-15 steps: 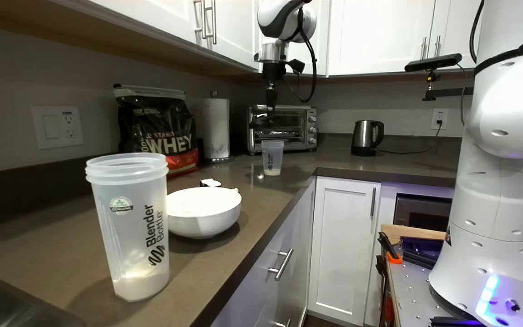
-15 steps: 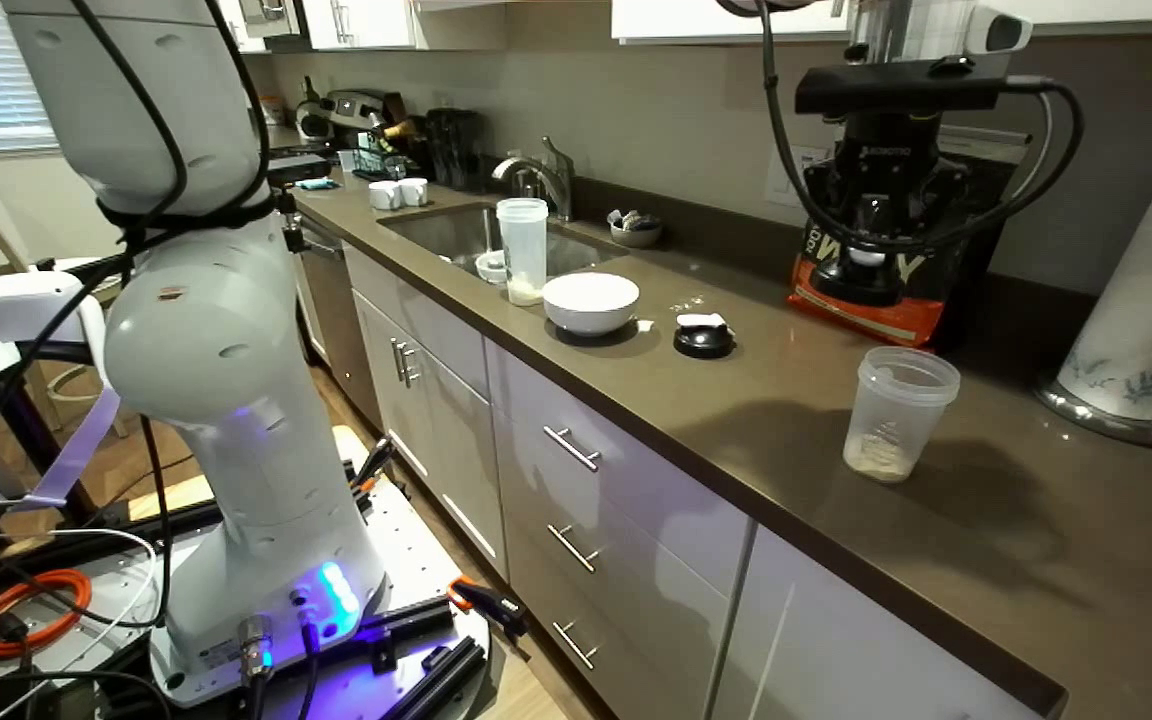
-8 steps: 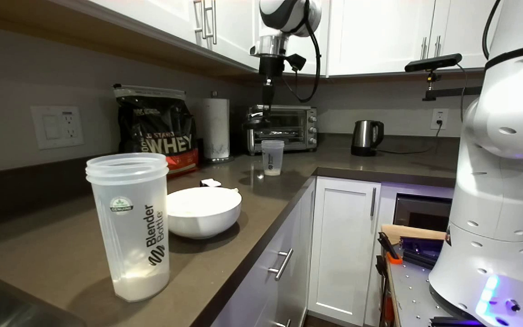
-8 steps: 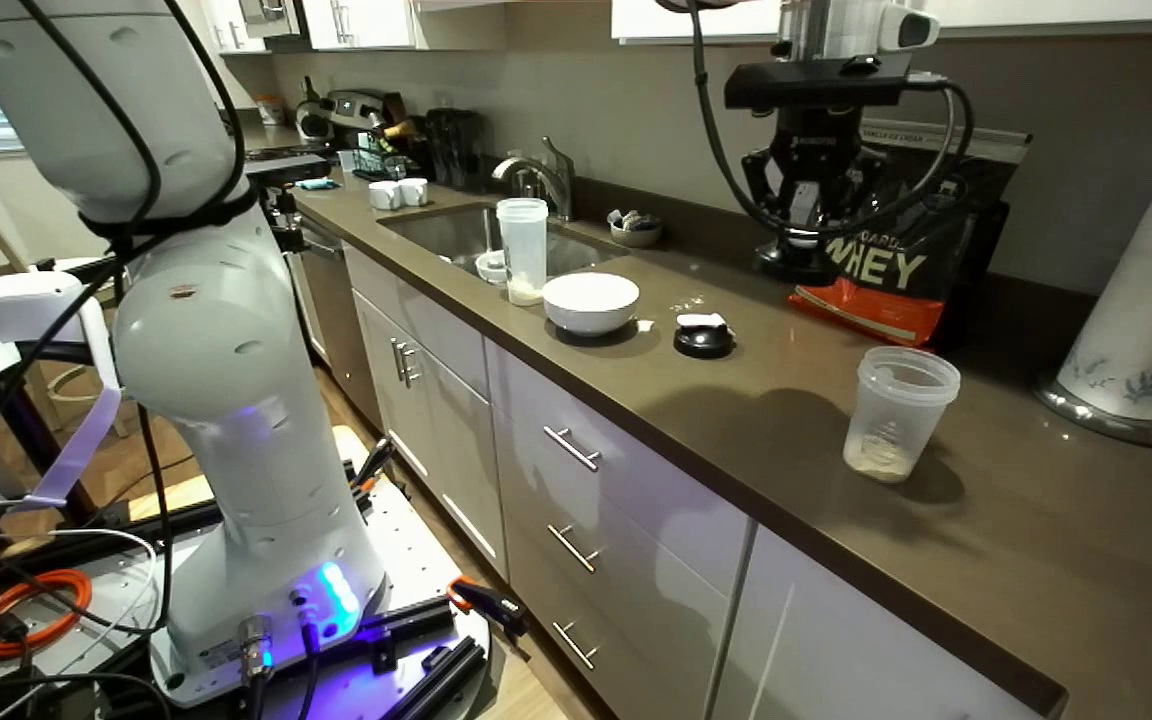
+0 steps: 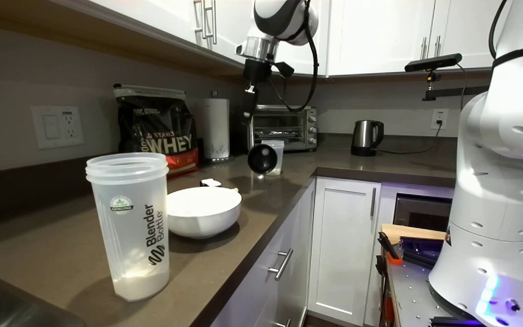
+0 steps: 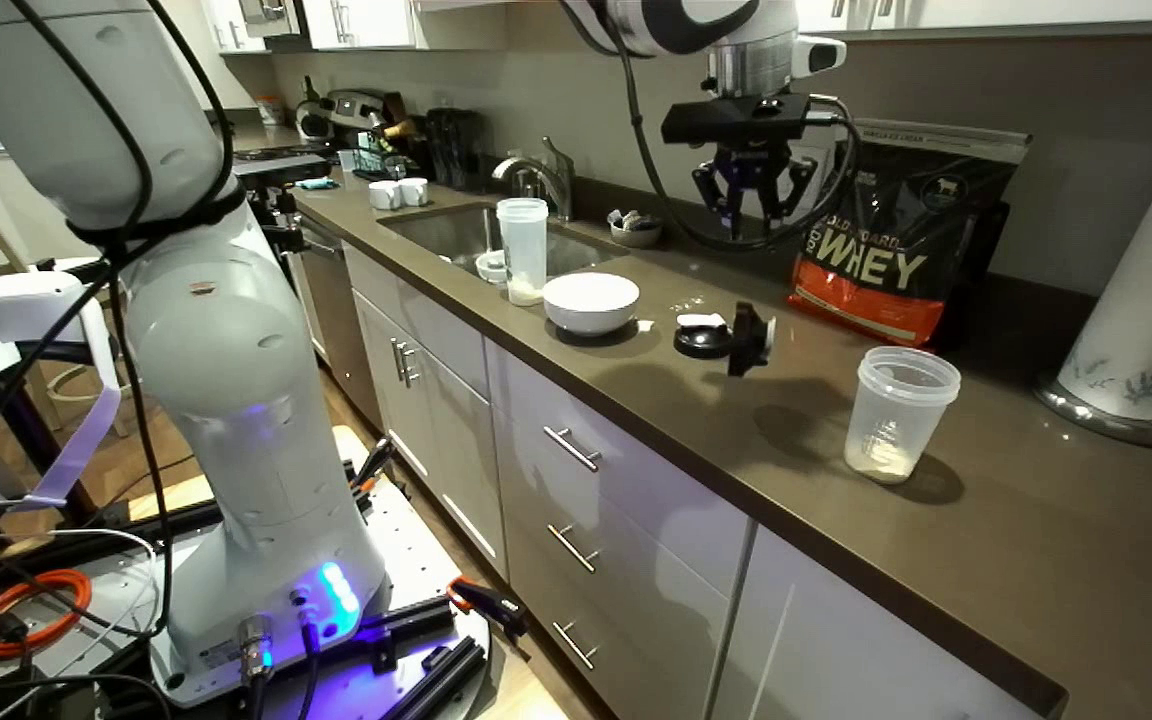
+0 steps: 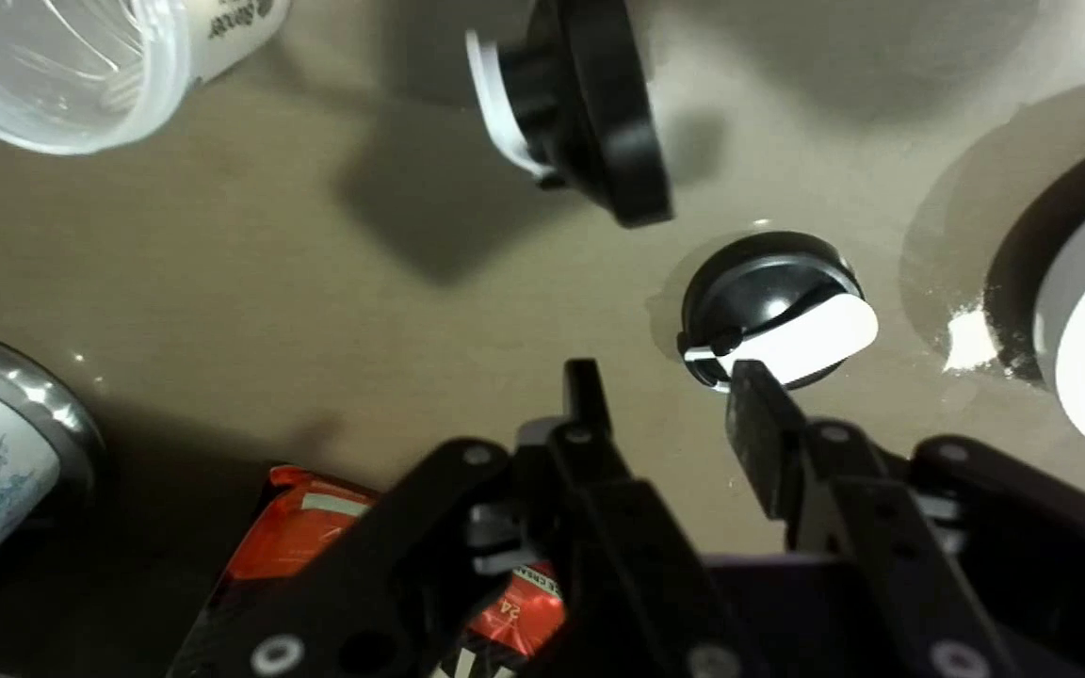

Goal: Remove the lid from the shaker.

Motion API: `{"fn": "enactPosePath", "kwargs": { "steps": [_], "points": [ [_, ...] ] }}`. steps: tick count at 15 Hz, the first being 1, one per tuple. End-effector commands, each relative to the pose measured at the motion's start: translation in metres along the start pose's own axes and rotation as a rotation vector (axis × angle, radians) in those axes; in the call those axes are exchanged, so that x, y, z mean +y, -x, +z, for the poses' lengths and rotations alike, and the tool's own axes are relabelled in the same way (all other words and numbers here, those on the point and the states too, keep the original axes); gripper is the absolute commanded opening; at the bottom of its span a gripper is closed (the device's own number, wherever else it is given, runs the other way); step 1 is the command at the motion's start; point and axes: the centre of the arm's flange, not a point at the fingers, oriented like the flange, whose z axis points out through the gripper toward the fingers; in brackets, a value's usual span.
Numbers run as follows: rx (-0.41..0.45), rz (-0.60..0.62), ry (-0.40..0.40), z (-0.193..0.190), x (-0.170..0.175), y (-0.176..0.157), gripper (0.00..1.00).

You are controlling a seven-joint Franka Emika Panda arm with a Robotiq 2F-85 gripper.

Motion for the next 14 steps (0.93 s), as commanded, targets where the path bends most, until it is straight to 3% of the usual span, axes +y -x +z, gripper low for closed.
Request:
{"fn": "enactPosePath", "kwargs": {
  "steps": [1, 10, 12, 14],
  "points": [
    [0.057, 0.028, -0.003, 0.007, -0.023, 0.002, 0.14],
    [0.059, 0.105, -0.019, 0.007, -0.052, 0.014, 0.14],
    [0.054, 0.116, -0.015, 0.004, -0.057, 0.018, 0.63],
    [0.055, 0.124, -0.021, 0.001, -0.061, 0.021, 0.65]
  ]
}}
